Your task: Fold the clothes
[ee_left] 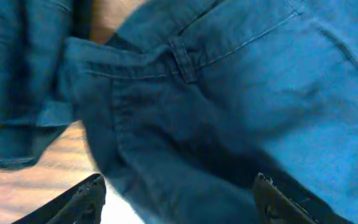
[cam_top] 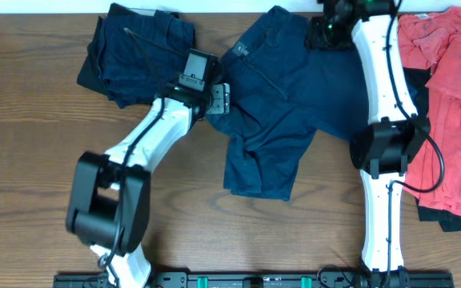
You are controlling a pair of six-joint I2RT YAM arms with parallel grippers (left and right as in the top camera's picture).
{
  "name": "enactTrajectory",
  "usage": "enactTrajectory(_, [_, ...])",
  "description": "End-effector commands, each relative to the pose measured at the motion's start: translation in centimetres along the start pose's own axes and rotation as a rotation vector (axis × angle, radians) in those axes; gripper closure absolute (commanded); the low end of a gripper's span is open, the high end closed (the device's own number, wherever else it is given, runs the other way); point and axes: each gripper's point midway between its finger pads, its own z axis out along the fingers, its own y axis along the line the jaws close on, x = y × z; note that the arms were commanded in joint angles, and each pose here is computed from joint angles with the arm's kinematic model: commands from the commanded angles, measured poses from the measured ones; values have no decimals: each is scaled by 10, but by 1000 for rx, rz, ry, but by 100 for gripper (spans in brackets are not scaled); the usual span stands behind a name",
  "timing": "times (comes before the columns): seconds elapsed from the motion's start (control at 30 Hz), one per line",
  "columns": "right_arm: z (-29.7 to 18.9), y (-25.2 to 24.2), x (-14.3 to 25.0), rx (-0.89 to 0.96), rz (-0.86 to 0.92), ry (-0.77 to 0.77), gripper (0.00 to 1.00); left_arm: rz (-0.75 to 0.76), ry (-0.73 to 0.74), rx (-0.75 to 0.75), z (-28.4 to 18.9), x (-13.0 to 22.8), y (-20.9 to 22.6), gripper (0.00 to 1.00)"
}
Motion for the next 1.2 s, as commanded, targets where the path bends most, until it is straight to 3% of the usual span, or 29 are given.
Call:
enactTrajectory(0.0, [-26, 27, 13, -118, -70, 28, 42, 3, 19, -20, 25, 6, 10, 24])
enactTrajectory(0.07, [-34, 32, 28, -122, -91, 79, 37, -77, 8, -25, 34, 4, 17, 23])
enactTrajectory(0.13, [-38, 37, 33, -125, -105, 93, 20, -161, -2, -32, 40, 1, 25, 25])
enactTrajectory(0.17, [-42, 42, 35, -138, -111, 91, 17, -202, -7, -35, 42, 0, 29, 29])
enactTrajectory(0.2, [-44, 49, 35, -150, -121, 89, 17, -230, -14, -36, 42, -2, 32, 34])
enactTrajectory(0.23, [-48, 53, 36, -155, -129, 82, 17, -250, -20, -37, 43, -4, 35, 47])
enactTrajectory(0.27, [-51, 59, 36, -158, -140, 77, 18, -264, -24, -39, 43, -6, 37, 69])
enactTrajectory(0.3, [-56, 64, 36, -161, -150, 68, 17, -272, -27, -40, 43, -7, 39, 78])
enactTrajectory(0.37, [-65, 75, 38, -167, -173, 52, 18, -277, -28, -41, 43, -7, 41, 87])
enactTrajectory(0.47, [-86, 84, 37, -153, -202, 7, 17, -275, -20, -40, 43, -5, 40, 88])
enactTrajectory(0.5, [-98, 85, 37, -140, -211, -18, 17, -274, -20, -39, 43, -5, 39, 94])
enactTrajectory(0.83, [-225, 77, 64, -12, -216, -233, 11, -272, -14, -41, 43, -3, 38, 94])
enactTrajectory(0.87, [-233, 74, 70, 6, -208, -237, 11, -271, -11, -42, 43, -2, 38, 86])
enactTrajectory(0.9, [-241, 69, 80, 28, -195, -236, 12, -271, -9, -42, 43, -2, 38, 66])
enactTrajectory(0.93, [-245, 64, 89, 52, -177, -228, 12, -271, -5, -44, 43, -1, 39, 54])
enactTrajectory(1.0, [-247, 57, 105, 79, -147, -198, 12, -271, 2, -47, 43, 1, 39, 48])
enactTrajectory(1.17, [-218, 55, 144, 46, -100, -33, 12, -271, 15, -52, 43, 4, 40, 47])
